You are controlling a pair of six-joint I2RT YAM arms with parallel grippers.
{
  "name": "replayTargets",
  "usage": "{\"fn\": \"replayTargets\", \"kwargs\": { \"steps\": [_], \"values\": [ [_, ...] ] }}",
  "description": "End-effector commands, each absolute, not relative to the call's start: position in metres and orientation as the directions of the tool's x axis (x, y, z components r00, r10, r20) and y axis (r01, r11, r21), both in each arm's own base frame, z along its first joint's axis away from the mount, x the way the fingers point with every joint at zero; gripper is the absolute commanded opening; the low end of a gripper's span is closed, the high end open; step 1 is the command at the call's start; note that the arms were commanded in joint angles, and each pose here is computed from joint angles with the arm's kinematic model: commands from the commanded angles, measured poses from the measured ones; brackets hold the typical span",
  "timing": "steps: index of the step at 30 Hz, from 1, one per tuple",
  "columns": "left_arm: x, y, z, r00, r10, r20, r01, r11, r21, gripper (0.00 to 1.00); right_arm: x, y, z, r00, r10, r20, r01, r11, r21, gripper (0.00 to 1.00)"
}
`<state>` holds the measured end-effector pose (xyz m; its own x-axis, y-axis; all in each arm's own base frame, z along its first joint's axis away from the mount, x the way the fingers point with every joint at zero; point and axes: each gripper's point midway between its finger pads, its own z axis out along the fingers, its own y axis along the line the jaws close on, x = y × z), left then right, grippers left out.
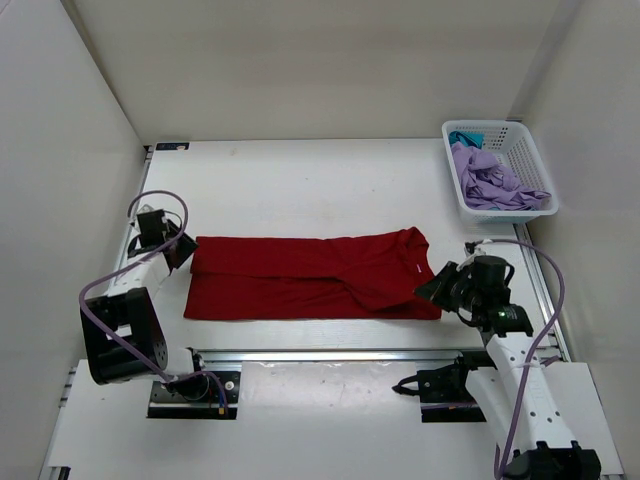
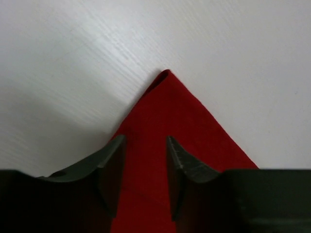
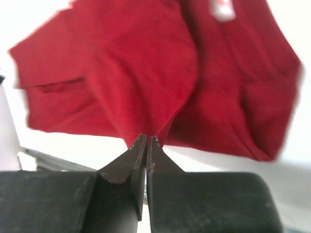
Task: Fold and stack the t-shirts
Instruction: Fold the other side of the tshirt into a rectangle
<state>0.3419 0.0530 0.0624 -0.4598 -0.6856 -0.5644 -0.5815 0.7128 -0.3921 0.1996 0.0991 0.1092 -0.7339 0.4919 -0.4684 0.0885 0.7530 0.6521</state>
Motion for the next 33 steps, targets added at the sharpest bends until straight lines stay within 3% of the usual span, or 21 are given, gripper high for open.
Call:
{"fn": "replayTargets", "kwargs": {
  "steps": [1,5,8,12,17,18,21,27,30,33],
  "values": [
    [0.335,0.058,0.062,-0.412,-0.748,-0.52,-0.606,0.651,-0.457,0.51,0.198,0.086,0.081,-0.72,0.537,-0.44,0.195,0.764,0.615,0.0],
    [0.341,0.054,0.086,-0.356,-0.753,-0.553,-0.57,0.644,-0.51,0.51,0.211,0.068,0.079,-0.663,0.578,-0.476,0.25,0.77,0.587,0.0],
    [0.35,0.031,0.112,-0.351,-0.695,-0.627,-0.479,0.709,-0.518,0.52,0.217,0.056,0.077,-0.628,0.57,-0.53,0.271,0.799,0.538,0.01],
    [0.347,-0.018,0.128,-0.424,-0.595,-0.682,-0.328,0.803,-0.497,0.5,0.219,0.062,0.085,-0.642,0.537,-0.547,0.232,0.816,0.529,0.18],
    [0.336,-0.061,0.132,-0.48,-0.554,-0.68,-0.207,0.825,-0.526,0.46,0.213,0.076,0.126,-0.642,0.436,-0.631,0.136,0.874,0.467,0.23],
    [0.334,-0.068,0.134,-0.483,-0.553,-0.679,-0.184,0.822,-0.539,0.46,0.21,0.082,0.131,-0.656,0.409,-0.634,0.111,0.883,0.455,0.21],
    [0.33,-0.089,0.135,-0.506,-0.531,-0.68,-0.125,0.825,-0.552,0.45,0.201,0.118,0.123,-0.766,0.288,-0.574,-0.018,0.884,0.467,0.01],
    [0.319,-0.134,0.131,-0.577,-0.433,-0.692,-0.012,0.853,-0.522,0.41,0.171,0.208,0.089,-0.811,-0.099,-0.577,-0.36,0.862,0.357,0.0],
    [0.311,-0.146,0.12,-0.603,-0.422,-0.677,0.008,0.845,-0.534,0.42,0.171,0.232,0.074,-0.821,-0.187,-0.539,-0.424,0.832,0.358,0.0],
    [0.304,-0.155,0.112,-0.632,-0.398,-0.665,0.03,0.845,-0.534,0.41,0.186,0.239,0.071,-0.806,-0.193,-0.559,-0.43,0.84,0.33,0.11]
  ]
}}
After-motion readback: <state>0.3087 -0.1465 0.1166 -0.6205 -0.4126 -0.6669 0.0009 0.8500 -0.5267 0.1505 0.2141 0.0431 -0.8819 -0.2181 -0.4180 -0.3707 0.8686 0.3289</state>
